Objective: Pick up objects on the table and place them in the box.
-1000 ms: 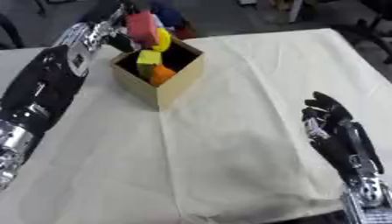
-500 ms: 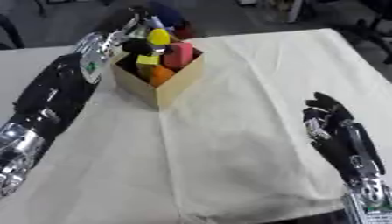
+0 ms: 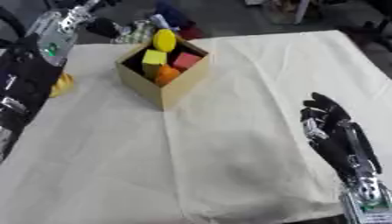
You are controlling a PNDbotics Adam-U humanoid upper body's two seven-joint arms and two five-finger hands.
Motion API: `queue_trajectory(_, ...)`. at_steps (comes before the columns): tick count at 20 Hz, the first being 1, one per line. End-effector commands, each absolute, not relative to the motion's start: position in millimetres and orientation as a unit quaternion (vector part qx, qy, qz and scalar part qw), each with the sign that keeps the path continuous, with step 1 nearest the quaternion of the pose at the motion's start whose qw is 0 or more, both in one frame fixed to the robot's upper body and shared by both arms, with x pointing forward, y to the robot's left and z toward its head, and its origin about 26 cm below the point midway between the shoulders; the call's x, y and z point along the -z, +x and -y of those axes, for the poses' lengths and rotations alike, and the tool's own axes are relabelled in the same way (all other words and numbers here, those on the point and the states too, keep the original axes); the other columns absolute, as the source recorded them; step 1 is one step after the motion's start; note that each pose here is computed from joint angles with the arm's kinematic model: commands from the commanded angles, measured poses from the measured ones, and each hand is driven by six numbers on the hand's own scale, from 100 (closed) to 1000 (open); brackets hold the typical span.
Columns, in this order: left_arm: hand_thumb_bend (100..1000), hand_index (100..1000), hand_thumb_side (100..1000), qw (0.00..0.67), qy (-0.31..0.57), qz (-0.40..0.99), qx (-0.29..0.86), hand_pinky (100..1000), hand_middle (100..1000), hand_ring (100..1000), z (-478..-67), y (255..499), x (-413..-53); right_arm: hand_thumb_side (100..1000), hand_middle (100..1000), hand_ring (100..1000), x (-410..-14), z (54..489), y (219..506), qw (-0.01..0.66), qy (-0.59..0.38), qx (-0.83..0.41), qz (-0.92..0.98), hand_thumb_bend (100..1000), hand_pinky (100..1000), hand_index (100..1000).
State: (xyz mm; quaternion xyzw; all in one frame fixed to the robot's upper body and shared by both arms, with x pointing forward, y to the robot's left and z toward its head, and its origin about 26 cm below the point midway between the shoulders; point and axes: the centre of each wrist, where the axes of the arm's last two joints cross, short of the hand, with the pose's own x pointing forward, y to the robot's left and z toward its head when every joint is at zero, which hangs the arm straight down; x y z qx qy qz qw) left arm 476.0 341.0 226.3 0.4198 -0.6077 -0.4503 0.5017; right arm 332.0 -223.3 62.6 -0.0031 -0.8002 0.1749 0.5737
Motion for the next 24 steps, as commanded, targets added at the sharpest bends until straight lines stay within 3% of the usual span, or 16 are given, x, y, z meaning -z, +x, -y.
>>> queue_trajectory(1,474,871,209,0.535,0.448,0.550,0.459,775,746,758,-382.6,465.7,-245.8,483,782,795,-69.8,229.6,333.9,0.565,-0.013,-0.181,0.805,100,787,904)
queue_trajectory(4,475,860,170,0.584,0.455,0.475,0.477,766,737,747,-408.8,460.9,-229.8,482,781,795,-69.9,229.8,334.1,0.564,-0.014,-0.182,0.805,100,787,904)
queue_trajectory(7,480,855,196,0.629,0.444,0.424,0.477,750,732,735,-428.4,455.9,-206.2,482,782,795,-71.0,229.3,334.4,0.562,-0.013,-0.181,0.807,100,787,904)
queue_trajectory(14,475,840,184,0.685,0.428,0.362,0.465,714,701,690,-445.6,447.6,-165.4,482,781,795,-70.8,230.8,334.0,0.563,-0.016,-0.176,0.807,100,787,904)
queue_trajectory(18,432,799,100,0.701,0.447,0.343,0.438,661,634,624,-452.8,442.5,-147.9,484,781,795,-71.1,231.1,334.1,0.563,-0.016,-0.174,0.808,100,787,904)
queue_trajectory(20,399,760,100,0.701,0.457,0.342,0.427,631,590,592,-454.7,440.5,-141.5,483,781,795,-70.9,230.9,334.1,0.563,-0.016,-0.175,0.807,100,787,904)
queue_trajectory(24,311,598,100,0.679,0.482,0.373,0.409,488,427,450,-452.8,441.0,-144.7,483,781,795,-71.0,231.0,334.1,0.563,-0.016,-0.174,0.807,100,787,904)
